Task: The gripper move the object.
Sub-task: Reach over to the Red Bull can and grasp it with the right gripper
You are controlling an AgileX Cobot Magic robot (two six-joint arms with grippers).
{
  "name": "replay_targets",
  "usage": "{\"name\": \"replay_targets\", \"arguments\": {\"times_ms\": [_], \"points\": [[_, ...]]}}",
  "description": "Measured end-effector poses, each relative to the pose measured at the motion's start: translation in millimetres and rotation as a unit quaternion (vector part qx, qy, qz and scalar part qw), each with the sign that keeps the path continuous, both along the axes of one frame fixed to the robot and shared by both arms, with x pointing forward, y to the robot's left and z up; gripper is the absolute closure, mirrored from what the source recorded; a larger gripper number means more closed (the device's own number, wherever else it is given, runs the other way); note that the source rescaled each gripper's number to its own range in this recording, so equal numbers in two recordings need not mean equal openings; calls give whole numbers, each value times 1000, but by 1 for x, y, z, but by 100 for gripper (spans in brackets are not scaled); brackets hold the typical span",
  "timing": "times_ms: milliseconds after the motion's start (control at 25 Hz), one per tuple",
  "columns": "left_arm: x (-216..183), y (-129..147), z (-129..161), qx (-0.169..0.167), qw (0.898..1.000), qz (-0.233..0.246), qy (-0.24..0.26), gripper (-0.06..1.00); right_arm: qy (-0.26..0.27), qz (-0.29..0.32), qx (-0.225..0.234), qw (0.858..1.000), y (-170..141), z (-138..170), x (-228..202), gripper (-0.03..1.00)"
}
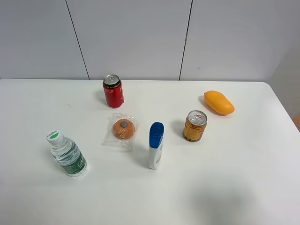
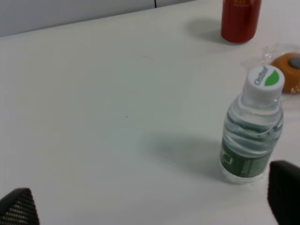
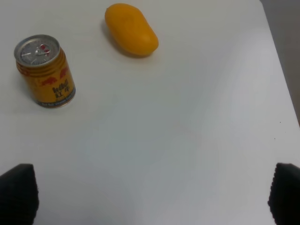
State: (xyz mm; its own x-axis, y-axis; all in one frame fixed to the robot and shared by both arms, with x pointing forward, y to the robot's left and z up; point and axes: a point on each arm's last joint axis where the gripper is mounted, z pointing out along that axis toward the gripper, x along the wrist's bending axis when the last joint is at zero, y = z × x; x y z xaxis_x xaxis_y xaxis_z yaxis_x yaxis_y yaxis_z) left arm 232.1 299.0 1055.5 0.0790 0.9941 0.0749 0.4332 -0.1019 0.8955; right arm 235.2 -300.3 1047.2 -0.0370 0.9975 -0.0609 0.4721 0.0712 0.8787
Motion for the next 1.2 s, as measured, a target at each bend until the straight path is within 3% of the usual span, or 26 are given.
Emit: {"name": "replay_targets", "arguments": {"times_ms": [1200], "points": [[0, 0, 0, 0, 1000, 0, 0, -6, 0, 4, 0, 1000, 0, 0, 0, -3]]}}
